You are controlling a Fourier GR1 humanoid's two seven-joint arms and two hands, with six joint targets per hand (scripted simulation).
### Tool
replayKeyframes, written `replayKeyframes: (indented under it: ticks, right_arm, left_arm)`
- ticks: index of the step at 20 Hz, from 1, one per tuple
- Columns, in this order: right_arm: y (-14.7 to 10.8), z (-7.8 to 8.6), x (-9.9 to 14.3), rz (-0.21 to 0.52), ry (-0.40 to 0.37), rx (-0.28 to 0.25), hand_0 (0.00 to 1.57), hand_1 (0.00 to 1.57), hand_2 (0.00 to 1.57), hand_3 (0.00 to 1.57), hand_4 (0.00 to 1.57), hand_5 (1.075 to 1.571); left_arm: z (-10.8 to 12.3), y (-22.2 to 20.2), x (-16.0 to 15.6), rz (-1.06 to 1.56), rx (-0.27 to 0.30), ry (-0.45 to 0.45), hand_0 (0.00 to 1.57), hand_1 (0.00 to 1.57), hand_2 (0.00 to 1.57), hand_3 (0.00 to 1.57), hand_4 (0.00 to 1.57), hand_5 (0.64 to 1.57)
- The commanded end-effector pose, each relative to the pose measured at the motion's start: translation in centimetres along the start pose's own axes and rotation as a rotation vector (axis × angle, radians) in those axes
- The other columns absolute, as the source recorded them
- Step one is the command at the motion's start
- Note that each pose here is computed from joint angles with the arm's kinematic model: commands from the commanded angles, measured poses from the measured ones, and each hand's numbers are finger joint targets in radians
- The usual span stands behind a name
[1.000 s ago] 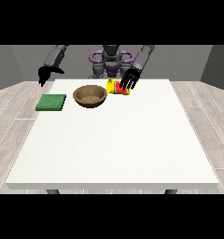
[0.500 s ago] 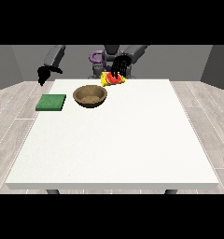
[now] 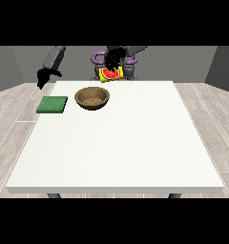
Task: Pick the cup and pour the ball into the bowl, then pick the bowl and place it on the pad
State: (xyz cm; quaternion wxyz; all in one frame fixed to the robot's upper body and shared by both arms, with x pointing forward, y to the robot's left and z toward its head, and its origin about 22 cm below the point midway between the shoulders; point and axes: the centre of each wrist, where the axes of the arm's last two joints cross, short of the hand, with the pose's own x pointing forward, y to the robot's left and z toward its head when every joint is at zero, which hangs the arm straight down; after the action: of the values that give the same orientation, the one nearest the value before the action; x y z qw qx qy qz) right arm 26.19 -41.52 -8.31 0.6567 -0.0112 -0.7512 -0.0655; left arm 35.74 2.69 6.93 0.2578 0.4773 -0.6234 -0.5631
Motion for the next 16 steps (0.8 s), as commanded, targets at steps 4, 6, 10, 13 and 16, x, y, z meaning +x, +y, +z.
replayKeyframes:
  ticks: [4,6,10,13,16]
  right_arm:
    - [-1.4,1.4,-0.4,-0.01,-0.051,-0.056,0.0,0.0,0.18,0.34,0.42,1.528]
    - [-1.1,-0.3,0.9,-0.018,-0.079,0.031,0.0,0.0,0.18,0.3,0.43,1.53]
    - [-1.2,-0.1,0.6,-0.023,-0.052,-0.004,0.0,0.0,0.15,0.28,0.43,1.529]
    - [0.1,-1.5,1.2,-0.036,-0.037,0.061,0.0,0.0,0.0,0.28,0.42,1.53]
    - [1.7,0.0,-0.8,-0.007,-0.015,0.057,0.0,0.0,0.26,0.39,0.43,1.526]
  left_arm:
    - [0.8,2.3,2.4,-0.102,0.037,-0.111,0.0,0.0,1.57,1.57,0.61,1.536]
    - [-1.2,3.5,1.3,-0.151,0.006,-0.075,0.0,0.0,1.57,1.57,0.62,1.538]
    - [-0.3,2.6,1.7,-0.308,-0.057,-0.2,0.38,0.38,1.57,1.57,0.96,1.571]
    - [0.2,0.6,1.5,-0.365,-0.102,-0.174,1.34,1.34,1.57,1.57,1.15,1.533]
    - [-0.7,2.9,1.7,-0.306,-0.112,-0.17,1.48,1.48,1.57,1.57,1.13,1.539]
